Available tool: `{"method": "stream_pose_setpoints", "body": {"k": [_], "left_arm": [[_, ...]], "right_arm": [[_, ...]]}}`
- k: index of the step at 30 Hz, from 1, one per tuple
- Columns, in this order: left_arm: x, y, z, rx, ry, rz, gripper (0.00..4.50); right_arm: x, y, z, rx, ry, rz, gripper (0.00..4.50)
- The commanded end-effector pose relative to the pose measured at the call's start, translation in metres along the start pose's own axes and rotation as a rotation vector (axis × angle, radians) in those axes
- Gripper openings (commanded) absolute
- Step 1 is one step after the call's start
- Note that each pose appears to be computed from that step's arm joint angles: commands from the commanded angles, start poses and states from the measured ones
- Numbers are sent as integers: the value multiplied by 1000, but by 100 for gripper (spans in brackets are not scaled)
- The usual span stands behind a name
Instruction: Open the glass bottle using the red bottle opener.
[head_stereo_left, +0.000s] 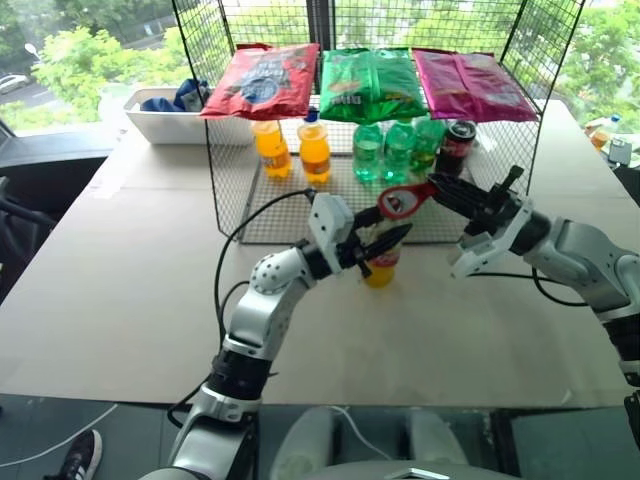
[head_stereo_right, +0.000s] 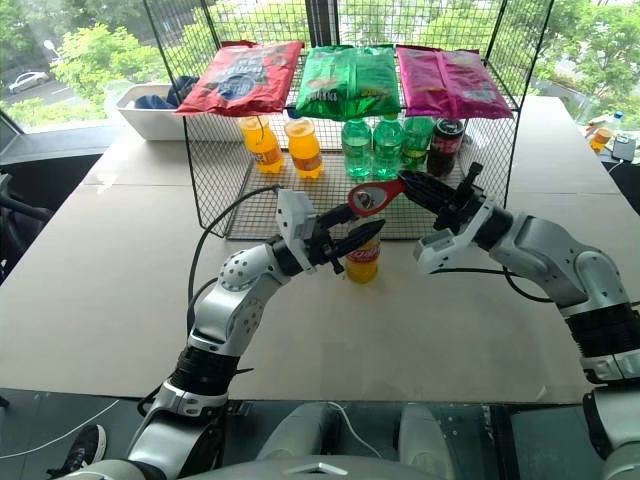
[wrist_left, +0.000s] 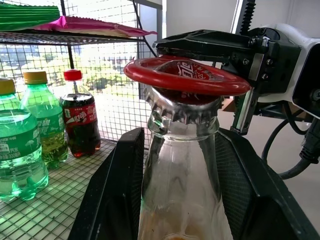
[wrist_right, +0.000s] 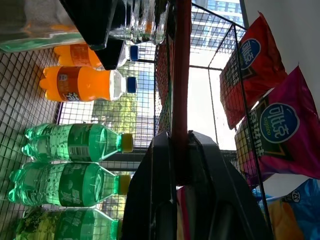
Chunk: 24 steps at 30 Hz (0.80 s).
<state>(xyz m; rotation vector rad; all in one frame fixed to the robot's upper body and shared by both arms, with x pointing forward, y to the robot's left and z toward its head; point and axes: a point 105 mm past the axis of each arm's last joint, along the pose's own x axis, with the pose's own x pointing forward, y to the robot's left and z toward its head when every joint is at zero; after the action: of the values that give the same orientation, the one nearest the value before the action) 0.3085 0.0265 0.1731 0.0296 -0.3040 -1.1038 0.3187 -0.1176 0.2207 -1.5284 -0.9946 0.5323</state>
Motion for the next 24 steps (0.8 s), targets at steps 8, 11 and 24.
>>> {"method": "stream_pose_setpoints", "body": {"k": [8, 11, 24], "left_arm": [[-6, -3, -23, -49, 85, 2, 163], [-6, -2, -23, -46, 85, 3, 163], [-8, -1, -22, -42, 86, 3, 163]], "right_arm": [[-8, -44, -10, 19, 61, -236, 0], [-10, -38, -14, 38, 99, -227, 0], [-27, 8, -13, 186, 188, -100, 0]]}}
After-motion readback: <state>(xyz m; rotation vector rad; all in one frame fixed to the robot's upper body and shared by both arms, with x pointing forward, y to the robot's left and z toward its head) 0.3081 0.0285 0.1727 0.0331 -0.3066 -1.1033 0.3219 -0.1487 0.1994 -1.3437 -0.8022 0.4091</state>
